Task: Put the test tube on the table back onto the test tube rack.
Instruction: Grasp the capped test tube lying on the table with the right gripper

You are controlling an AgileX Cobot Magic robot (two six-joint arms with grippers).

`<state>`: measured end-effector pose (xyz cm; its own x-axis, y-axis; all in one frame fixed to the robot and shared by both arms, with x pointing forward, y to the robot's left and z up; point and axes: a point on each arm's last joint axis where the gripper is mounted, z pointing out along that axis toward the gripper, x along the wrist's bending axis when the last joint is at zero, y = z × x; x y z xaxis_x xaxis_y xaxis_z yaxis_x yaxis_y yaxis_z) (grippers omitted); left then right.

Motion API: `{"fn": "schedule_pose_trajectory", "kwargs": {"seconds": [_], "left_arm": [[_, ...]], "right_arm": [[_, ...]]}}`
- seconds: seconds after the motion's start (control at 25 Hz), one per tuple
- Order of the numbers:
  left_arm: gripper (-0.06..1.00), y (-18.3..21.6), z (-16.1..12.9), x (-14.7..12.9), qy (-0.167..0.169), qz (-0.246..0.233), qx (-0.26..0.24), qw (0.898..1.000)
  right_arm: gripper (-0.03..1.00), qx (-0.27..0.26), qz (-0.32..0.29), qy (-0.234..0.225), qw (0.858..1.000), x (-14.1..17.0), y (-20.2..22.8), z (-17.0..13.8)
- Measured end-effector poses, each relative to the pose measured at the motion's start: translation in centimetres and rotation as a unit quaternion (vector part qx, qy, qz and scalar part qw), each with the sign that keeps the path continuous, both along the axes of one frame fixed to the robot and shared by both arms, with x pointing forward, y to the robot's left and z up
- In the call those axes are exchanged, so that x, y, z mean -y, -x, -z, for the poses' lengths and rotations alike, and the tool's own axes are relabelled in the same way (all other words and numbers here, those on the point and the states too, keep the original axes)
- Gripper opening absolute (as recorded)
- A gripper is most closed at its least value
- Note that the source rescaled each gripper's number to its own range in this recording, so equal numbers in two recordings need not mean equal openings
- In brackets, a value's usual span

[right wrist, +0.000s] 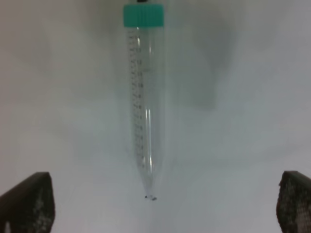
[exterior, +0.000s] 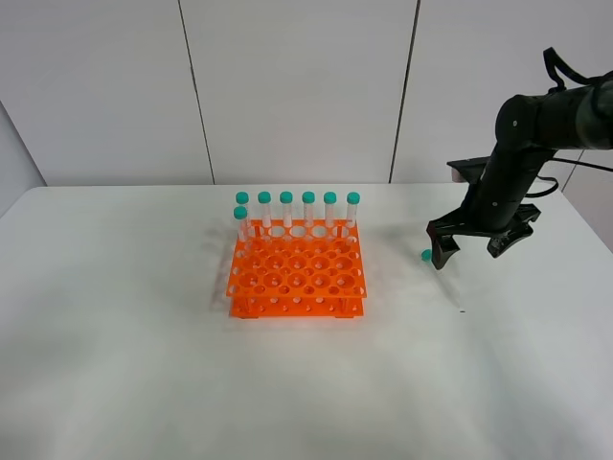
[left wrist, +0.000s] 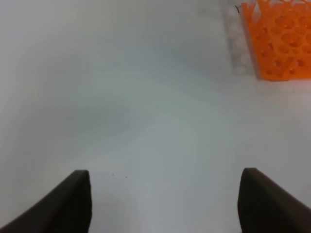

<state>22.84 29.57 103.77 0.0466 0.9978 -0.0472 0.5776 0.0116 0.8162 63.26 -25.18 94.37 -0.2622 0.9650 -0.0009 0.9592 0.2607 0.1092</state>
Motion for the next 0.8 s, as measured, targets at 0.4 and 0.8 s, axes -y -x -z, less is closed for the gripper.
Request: {"fn": "schedule_pose_trajectory", "kwargs": {"seconds": [0.4,0.8], "left_arm": [[0.89,0.0,0.0,0.0,0.000,0.000,0.000,1.000],[0.89,0.0,0.0,0.0,0.000,0.000,0.000,1.000]], "right_arm": [[0.99,0.025,0.015,-0.001,1.000,0.4,3.1,0.2],[0.99,0.004,0.022,-0.003,1.000,0.1,0.5,2.3]]}}
